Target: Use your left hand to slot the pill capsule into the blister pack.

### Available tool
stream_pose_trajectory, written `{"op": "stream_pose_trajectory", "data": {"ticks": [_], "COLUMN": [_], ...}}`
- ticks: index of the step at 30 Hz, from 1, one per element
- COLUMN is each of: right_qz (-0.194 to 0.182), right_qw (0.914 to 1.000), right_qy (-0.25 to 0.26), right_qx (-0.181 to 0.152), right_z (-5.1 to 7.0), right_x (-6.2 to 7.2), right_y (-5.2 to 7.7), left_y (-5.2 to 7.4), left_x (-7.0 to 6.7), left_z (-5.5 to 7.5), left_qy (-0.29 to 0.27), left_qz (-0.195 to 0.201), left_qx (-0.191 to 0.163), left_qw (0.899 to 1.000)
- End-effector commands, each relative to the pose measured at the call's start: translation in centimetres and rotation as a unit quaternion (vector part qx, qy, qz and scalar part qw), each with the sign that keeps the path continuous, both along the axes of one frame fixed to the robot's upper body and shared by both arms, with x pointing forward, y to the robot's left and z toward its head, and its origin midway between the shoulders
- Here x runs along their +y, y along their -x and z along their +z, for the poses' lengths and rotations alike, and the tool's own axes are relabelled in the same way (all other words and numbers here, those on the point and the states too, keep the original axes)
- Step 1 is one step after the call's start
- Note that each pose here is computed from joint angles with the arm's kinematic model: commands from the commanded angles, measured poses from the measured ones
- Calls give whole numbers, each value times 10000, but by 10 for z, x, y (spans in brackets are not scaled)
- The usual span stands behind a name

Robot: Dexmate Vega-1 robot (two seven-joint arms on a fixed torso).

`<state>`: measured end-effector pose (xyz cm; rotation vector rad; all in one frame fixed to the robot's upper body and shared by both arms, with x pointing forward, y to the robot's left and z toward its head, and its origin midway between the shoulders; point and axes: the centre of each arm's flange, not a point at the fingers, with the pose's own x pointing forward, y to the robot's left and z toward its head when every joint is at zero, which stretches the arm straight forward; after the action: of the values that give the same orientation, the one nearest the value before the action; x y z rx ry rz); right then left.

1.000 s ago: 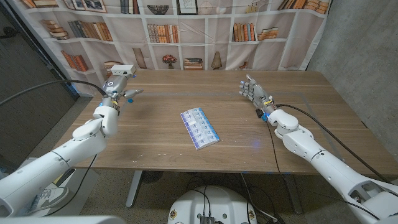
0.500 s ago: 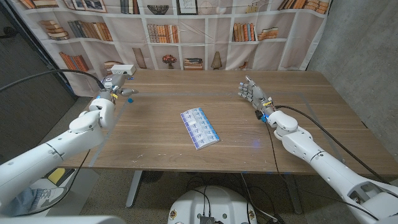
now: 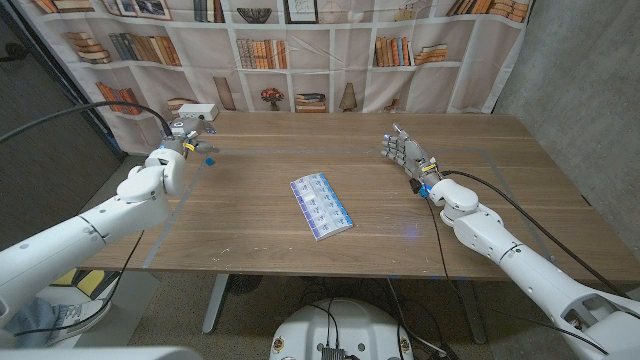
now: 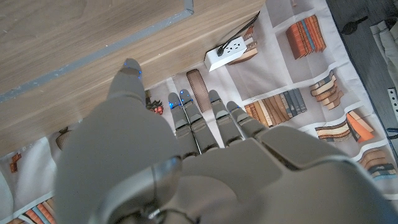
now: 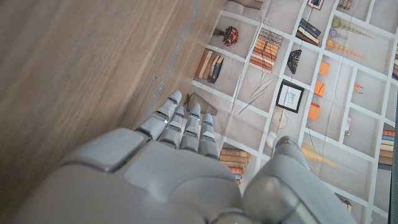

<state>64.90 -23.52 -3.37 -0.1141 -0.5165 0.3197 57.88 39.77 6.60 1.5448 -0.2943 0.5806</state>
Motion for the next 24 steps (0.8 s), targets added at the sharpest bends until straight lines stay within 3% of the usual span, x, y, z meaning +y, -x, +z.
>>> {"op": "stream_pose_trajectory", "data": {"ticks": [1, 10, 24], "right_qz": [80, 124, 188], "right_qw": [9999, 9999, 9997], "right_qy": [71, 54, 8], "right_qx": [72, 89, 157], "right_z": [-2, -3, -6], "right_x": [1, 1, 4], "right_y": [-2, -4, -10], "left_y": [-10, -11, -16], "left_x": [5, 15, 25], "left_z": [12, 19, 17], "left_qy": [-61, -97, -540], "left_qz": [326, 522, 1036], "left_qx": [538, 720, 700], "left_qw": [9980, 9960, 9907]}}
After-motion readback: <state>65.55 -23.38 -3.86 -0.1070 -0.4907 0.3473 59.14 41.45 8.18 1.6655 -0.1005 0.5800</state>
